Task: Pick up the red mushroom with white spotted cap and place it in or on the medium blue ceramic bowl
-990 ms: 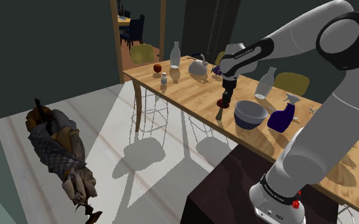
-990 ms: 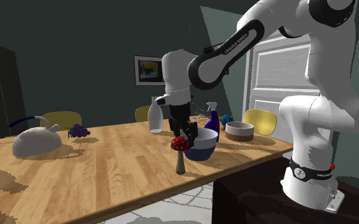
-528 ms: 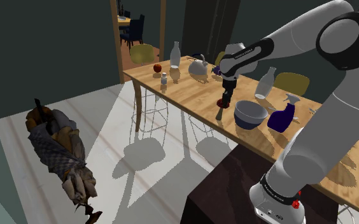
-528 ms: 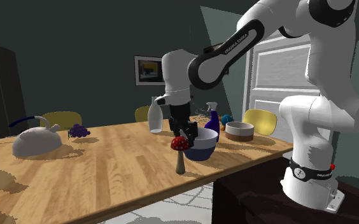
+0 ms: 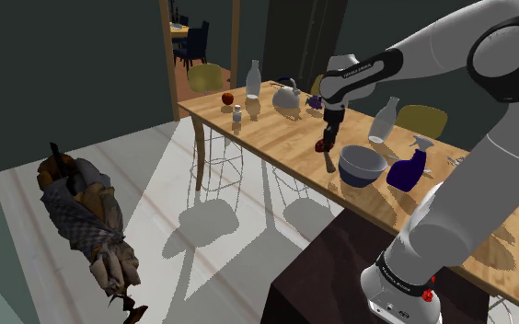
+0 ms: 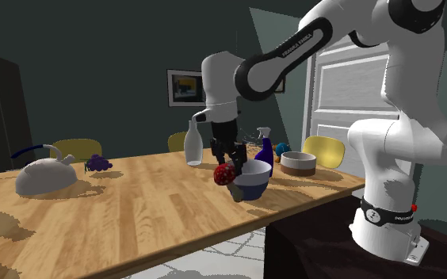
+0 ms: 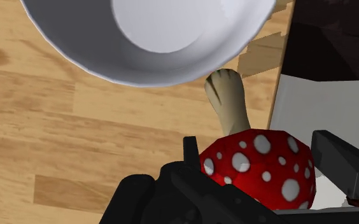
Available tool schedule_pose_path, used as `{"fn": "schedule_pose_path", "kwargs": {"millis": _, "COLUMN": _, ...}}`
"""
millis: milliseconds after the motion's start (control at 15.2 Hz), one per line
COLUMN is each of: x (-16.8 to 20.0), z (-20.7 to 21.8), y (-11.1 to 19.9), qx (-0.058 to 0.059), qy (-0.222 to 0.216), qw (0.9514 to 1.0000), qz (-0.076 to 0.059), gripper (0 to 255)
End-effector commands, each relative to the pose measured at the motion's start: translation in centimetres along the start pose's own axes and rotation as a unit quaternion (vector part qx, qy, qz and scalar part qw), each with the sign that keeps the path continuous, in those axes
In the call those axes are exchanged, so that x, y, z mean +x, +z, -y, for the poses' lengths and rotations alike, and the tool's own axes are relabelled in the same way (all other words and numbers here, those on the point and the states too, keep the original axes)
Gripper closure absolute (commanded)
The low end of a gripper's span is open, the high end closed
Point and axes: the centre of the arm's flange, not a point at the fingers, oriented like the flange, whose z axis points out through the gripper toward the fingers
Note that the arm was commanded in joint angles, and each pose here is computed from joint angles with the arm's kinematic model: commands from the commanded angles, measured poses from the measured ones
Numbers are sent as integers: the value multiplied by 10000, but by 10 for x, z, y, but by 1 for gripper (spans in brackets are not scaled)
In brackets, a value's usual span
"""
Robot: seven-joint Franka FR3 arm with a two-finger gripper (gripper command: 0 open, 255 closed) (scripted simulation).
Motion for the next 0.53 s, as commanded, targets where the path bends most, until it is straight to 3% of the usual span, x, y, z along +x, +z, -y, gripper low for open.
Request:
{"fn": "schedule_pose_path", "kwargs": {"millis": 0, "x": -1, "z": 0, "y": -12, "qx": 0, "qy": 0, "qw": 10000, "qz": 2, "gripper": 255}}
{"fn": "schedule_pose_path", "kwargs": {"millis": 462, "x": -7, "z": 0, "y": -48, "qx": 0, "qy": 0, "qw": 10000, "qz": 2, "gripper": 255}}
